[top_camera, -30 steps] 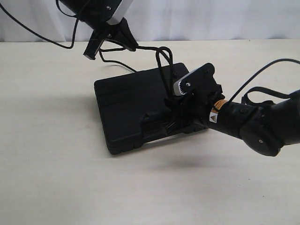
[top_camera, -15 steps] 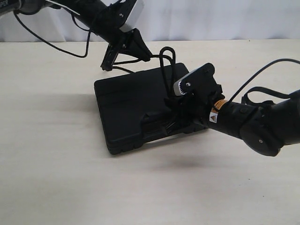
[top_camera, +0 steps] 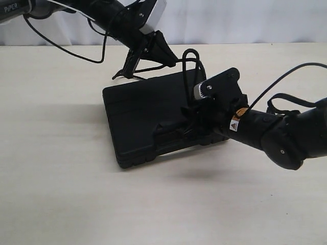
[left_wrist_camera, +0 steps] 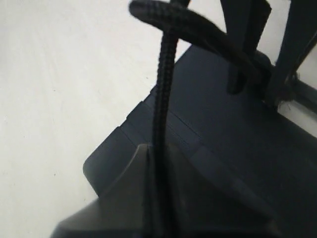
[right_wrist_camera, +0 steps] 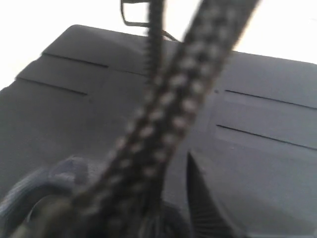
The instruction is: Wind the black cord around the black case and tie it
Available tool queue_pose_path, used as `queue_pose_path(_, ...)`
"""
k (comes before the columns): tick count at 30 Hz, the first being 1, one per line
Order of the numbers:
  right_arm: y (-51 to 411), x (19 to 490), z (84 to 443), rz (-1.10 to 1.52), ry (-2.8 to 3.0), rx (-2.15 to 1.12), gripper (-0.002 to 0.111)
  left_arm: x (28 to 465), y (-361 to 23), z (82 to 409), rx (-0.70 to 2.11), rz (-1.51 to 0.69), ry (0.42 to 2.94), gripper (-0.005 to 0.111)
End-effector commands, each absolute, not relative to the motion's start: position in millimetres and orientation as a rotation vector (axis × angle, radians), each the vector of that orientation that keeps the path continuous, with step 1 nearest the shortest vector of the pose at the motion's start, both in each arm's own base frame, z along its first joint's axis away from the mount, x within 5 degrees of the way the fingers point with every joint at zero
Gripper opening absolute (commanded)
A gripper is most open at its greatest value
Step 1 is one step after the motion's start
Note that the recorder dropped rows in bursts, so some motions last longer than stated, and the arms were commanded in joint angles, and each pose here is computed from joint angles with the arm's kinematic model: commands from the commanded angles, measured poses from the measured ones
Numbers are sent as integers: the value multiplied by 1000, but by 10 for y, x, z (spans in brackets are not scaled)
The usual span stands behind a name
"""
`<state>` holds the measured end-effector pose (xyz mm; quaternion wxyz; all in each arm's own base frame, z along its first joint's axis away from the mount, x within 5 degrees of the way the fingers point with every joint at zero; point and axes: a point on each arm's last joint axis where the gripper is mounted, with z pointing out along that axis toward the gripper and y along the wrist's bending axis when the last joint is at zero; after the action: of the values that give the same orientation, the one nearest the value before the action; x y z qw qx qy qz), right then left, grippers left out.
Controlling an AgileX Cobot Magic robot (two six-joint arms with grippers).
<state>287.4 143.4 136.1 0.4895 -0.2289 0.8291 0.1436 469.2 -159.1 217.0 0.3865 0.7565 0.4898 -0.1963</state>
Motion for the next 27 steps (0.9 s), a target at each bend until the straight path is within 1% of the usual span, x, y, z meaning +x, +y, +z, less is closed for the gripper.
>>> queue_pose_path(1, 1404, 2906, 1403, 345, 2024, -456, 48, 4656, -1677, 2207, 1911, -533, 1243, 0)
queue_pose_path(3, 1387, 2910, 1396, 341, 2042, -417, 58, 4648, -1692, 2200, 1919, -534, 1250, 0)
queue_pose_path(6, 1376, 2894, 1391, 330, 2078, -424, 68, 4629, -1743, 2199, 1925, -543, 1248, 0)
queue_pose_path(10, 1336, 2826, 1495, 305, 2144, -435, 76, 4617, -1778, 2205, 1920, -553, 1244, 0)
queue_pose_path(19, 1176, 2478, 1954, 241, 2314, -453, 76, 4616, -1775, 2196, 1918, -560, 1274, 0)
queue_pose_path(24, 1091, 2247, 2151, 271, 2352, -399, 76, 4616, -1774, 2195, 1918, -560, 1276, 0)
queue_pose_path(27, 1045, 2123, 2333, 312, 2300, -359, 76, 4616, -1774, 2195, 1918, -560, 1276, 0)
